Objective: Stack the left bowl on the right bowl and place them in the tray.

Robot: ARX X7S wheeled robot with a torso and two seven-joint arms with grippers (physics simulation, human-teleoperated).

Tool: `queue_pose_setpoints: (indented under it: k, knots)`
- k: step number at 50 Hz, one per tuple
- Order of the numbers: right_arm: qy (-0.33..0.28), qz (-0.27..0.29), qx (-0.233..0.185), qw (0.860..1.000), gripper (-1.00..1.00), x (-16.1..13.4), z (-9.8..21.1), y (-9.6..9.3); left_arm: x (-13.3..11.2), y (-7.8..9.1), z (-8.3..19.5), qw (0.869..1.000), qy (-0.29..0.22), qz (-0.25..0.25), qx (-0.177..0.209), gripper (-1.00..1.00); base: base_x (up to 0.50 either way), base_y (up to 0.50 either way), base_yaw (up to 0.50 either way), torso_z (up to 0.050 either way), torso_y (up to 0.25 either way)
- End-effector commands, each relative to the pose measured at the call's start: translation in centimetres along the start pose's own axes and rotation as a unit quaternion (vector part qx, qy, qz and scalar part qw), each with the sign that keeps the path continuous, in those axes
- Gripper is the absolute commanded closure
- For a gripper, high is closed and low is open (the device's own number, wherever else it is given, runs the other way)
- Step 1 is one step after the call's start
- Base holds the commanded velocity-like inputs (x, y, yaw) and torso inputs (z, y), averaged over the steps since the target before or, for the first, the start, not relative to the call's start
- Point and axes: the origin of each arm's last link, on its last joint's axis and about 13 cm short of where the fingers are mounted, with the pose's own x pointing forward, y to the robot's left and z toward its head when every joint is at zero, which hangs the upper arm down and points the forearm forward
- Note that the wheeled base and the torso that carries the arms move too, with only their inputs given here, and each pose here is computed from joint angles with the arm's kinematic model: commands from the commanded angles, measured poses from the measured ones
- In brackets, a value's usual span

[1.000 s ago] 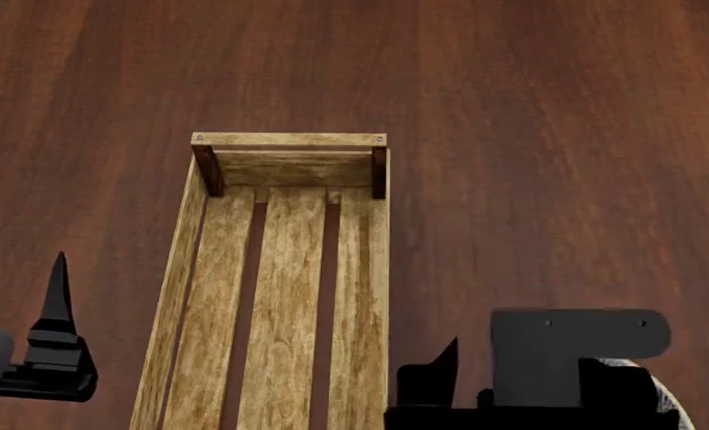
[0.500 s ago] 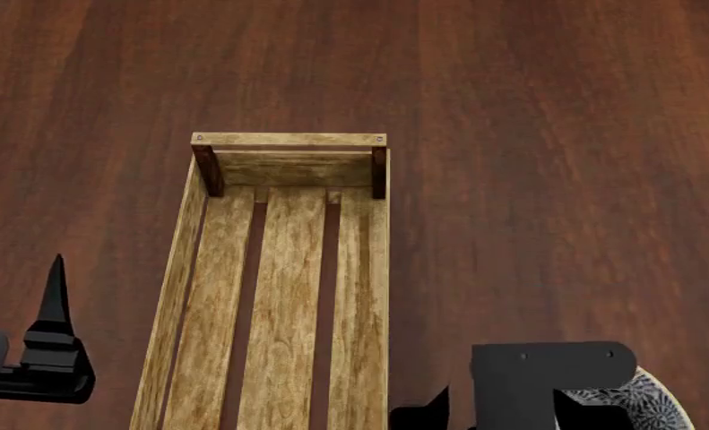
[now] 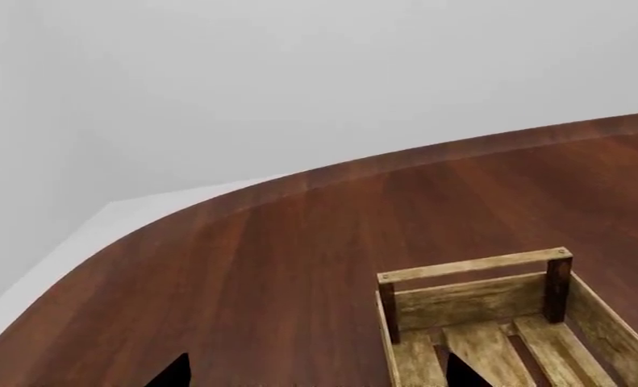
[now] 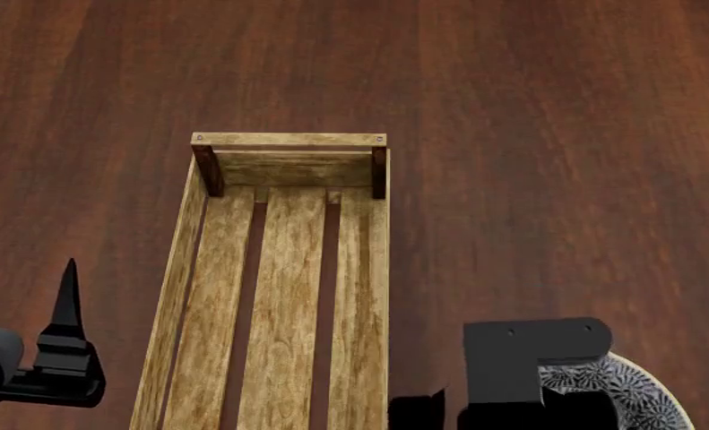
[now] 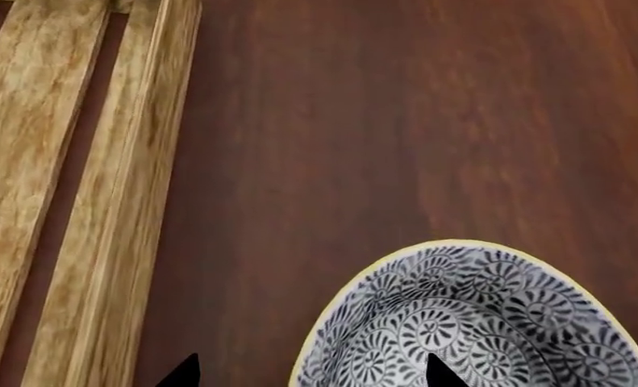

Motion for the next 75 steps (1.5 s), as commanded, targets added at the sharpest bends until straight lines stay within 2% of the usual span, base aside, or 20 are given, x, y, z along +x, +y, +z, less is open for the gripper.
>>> queue_pose_setpoints:
  k: [1,56,57,75]
  knots:
    - [0.022,0.004,0.006,1.000,-1.00,1.5,0.1,0.2,0.0,-0.1,0.1,1.000,0.000,0.000,-0.001,-1.00,0.00,0.00,0.00,0.000,0.000]
    - [0.087,-0.004,0.002,0.996,-1.00,4.3,-3.0,0.5,0.0,-0.1,0.1,1.000,0.000,-0.001,-0.001,-1.00,0.00,0.00,0.00,0.000,0.000]
    - [0.087,-0.004,0.001,0.996,1.00,4.3,-3.0,0.5,0.0,-0.1,0.1,1.000,0.000,-0.001,-0.001,-1.00,0.00,0.00,0.00,0.000,0.000]
    - [0.053,-0.002,-0.001,0.999,1.00,2.4,-1.6,0.1,-0.1,-0.1,0.2,1.000,-0.003,0.001,-0.003,-1.00,0.00,0.00,0.00,0.000,0.000]
